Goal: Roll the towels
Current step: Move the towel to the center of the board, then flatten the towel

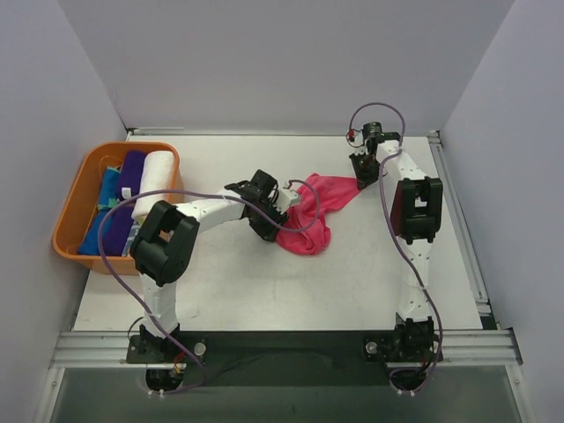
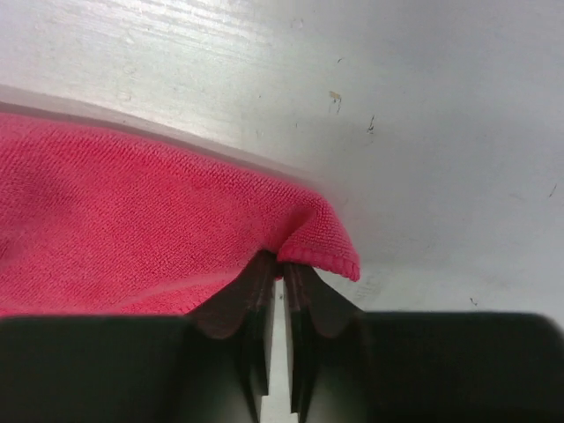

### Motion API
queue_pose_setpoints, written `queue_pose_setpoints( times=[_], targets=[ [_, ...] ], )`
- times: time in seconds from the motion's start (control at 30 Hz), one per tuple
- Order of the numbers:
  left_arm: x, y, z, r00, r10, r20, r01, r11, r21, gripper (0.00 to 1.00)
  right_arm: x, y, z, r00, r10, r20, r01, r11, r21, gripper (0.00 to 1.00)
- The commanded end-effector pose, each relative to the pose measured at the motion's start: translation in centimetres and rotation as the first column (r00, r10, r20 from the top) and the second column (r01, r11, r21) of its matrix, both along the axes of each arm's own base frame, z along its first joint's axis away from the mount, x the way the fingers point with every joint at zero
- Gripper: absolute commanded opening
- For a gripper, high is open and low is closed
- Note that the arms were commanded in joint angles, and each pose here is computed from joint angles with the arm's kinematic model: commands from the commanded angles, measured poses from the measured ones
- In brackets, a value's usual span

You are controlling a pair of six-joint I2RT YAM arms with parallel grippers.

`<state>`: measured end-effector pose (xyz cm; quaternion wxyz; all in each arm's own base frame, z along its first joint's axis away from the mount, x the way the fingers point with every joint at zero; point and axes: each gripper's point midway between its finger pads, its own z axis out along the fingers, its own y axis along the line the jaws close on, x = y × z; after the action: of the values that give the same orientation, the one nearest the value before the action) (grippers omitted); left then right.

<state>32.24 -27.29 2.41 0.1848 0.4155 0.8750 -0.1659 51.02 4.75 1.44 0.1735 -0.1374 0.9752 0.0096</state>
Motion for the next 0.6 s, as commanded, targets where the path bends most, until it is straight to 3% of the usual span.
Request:
queue_pose_setpoints(
  times=[0.0, 0.03, 0.2, 0.23, 0.33, 0.47, 0.53, 0.57],
  targets=[
    [1.6, 0.1, 0.5, 0.998, 0.000, 0.064, -0.001, 1.000, 0.017, 0.46, -1.8, -1.3, -0.3, 0.998, -0.020, -0.064, 0.018, 1.000, -0.024, 0.08],
    [1.7, 0.4, 1.0, 0.997, -0.002, 0.077, 0.001, 1.000, 0.015, 0.42, -2.2, -1.7, -0.1, 0.997, -0.020, -0.071, 0.019, 1.000, -0.023, 0.00],
    [1.5, 3.5, 2.0, 0.997, 0.031, 0.069, -0.033, 0.999, 0.024, 0.18, -5.5, -3.6, 2.7, 0.995, -0.058, -0.083, 0.062, 0.997, 0.041, 0.00],
    [2.1, 4.9, 2.5, 0.995, 0.059, 0.077, -0.061, 0.998, 0.025, 0.09, -7.2, -4.9, 2.3, 0.989, -0.086, -0.119, 0.093, 0.994, 0.049, 0.00],
    [3.0, 8.1, 2.6, 0.989, 0.122, 0.080, -0.125, 0.991, 0.043, 0.00, -10.1, -6.5, 4.8, 0.989, -0.108, -0.102, 0.115, 0.991, 0.065, 0.00],
    [3.7, 9.0, 3.5, 0.989, 0.139, 0.048, -0.139, 0.990, -0.012, 0.02, -14.2, -6.6, 4.9, 0.983, -0.091, -0.157, 0.105, 0.991, 0.084, 0.00],
    [3.3, 7.5, 4.7, 0.994, 0.104, 0.044, -0.101, 0.992, -0.069, 0.23, -15.7, -6.1, 4.7, 0.980, -0.076, -0.185, 0.096, 0.990, 0.105, 0.00],
    [2.6, 5.6, 5.1, 0.997, 0.058, 0.047, -0.053, 0.993, -0.101, 0.44, -16.6, -5.9, 4.6, 0.977, -0.073, -0.199, 0.097, 0.989, 0.111, 0.00]
  ],
)
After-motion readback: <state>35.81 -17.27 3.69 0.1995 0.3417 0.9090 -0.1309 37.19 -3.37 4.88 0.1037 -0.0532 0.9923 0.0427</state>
